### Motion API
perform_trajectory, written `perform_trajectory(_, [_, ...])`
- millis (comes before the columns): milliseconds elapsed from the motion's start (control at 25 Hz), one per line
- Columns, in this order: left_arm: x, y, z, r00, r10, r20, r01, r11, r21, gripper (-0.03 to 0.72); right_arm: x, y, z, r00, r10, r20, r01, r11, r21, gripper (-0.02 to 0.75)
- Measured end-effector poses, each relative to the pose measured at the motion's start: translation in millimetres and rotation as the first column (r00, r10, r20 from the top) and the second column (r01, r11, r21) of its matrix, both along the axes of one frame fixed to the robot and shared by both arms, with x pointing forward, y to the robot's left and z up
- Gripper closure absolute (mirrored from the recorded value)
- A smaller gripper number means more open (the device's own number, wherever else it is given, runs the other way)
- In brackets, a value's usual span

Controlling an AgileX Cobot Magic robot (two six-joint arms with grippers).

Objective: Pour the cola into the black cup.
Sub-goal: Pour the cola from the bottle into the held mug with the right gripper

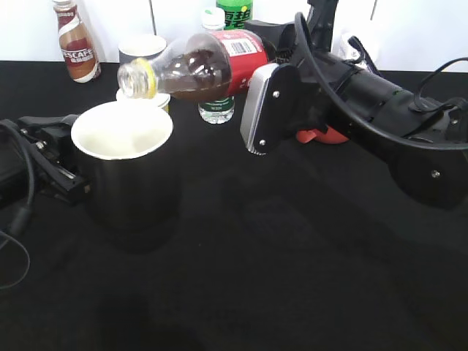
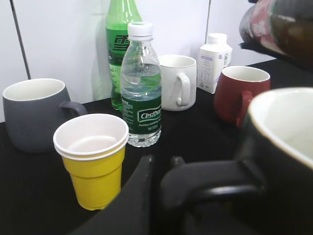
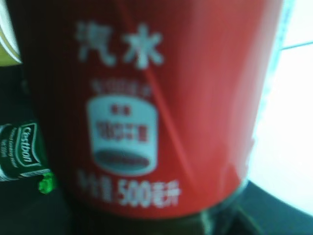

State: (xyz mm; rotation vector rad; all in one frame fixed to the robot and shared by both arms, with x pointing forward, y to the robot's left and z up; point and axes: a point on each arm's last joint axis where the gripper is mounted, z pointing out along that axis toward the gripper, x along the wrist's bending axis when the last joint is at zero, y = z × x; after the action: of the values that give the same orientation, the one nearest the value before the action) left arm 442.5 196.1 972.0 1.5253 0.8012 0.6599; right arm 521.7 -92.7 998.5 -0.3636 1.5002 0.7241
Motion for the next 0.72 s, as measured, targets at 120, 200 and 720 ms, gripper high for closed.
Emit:
perform_trajectory(120, [-0.3,-0.5,0.4,1.0,-0.007,0.007,0.007,1.0,0.003,0.632,1.2,-2.1,4.4,0.997,-0.03,0.072,0.031,0.999,-0.01,0.371])
perform_trajectory(200, [-1.1,-1.5,0.2,1.0,-0.022,0.011,0.022,1.0,0.012,0.632,1.3,-2.2,4.7,0.995,-0.034,0.097,0.038,0.999,-0.037,0.371])
perform_trajectory(720, [-1.4,-2.2,1.7,0.999,-0.032,0.031,0.031,0.999,0.011,0.632,0.3,-2.7,12.3,0.972,-0.044,0.23,0.061,0.996,-0.066,0.372])
